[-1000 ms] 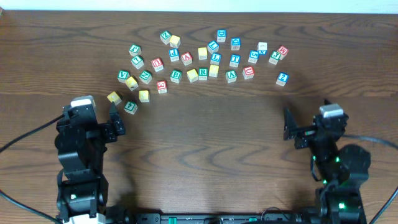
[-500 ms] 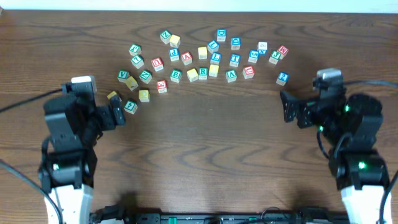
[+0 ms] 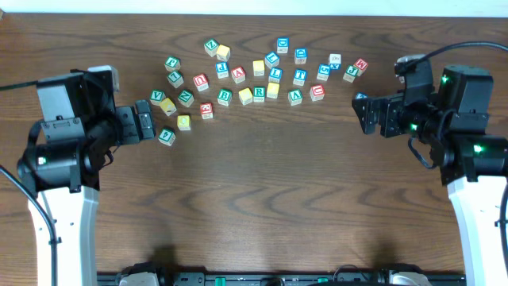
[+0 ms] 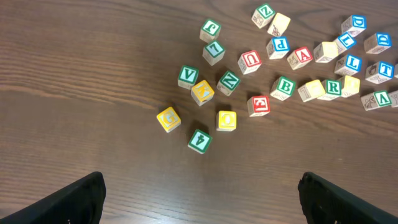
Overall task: Spell out ROBOT
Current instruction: 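Raise both arms and move them forward over the blocks, then move the right gripper over the green-lettered R block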
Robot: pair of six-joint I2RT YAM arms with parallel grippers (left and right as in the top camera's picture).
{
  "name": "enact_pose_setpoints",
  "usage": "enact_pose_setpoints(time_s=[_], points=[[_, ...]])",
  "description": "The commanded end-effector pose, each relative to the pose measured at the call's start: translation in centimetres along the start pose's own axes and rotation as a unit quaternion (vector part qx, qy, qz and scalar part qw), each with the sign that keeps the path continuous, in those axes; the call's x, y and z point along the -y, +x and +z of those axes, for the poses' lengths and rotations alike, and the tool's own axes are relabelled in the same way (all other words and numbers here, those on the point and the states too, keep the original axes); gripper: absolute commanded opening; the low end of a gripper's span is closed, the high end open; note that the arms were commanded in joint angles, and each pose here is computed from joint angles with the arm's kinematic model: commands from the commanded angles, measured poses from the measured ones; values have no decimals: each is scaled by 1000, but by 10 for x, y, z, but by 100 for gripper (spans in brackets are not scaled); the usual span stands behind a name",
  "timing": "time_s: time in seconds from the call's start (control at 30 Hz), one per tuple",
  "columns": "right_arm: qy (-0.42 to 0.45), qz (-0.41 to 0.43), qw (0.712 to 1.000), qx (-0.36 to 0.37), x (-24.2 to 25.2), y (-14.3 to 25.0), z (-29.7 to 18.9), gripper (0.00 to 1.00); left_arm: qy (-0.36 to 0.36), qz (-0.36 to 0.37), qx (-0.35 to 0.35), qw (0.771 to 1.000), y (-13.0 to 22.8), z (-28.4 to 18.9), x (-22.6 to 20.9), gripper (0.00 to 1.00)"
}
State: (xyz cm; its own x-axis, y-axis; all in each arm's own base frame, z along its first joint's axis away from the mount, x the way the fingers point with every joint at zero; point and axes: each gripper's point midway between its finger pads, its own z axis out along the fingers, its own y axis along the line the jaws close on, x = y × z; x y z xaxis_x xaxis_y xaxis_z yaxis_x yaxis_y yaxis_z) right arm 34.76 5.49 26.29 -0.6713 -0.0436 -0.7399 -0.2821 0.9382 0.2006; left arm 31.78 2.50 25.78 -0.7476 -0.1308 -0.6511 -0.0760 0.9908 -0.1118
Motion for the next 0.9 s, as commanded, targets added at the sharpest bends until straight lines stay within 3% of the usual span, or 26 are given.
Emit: enact_pose_setpoints(time_s=[0.0, 0.6, 0.87], points=[[-9, -8, 1000, 9, -5, -10, -2, 99, 6, -4, 1, 1000, -6, -2, 1, 98], [-3, 16, 1000, -21, -3, 2, 7, 96, -1, -40, -27, 999, 7, 0, -1, 98], [44, 31, 996, -73, 4, -18, 28, 91, -36, -59, -45, 997, 7, 13, -14, 98]])
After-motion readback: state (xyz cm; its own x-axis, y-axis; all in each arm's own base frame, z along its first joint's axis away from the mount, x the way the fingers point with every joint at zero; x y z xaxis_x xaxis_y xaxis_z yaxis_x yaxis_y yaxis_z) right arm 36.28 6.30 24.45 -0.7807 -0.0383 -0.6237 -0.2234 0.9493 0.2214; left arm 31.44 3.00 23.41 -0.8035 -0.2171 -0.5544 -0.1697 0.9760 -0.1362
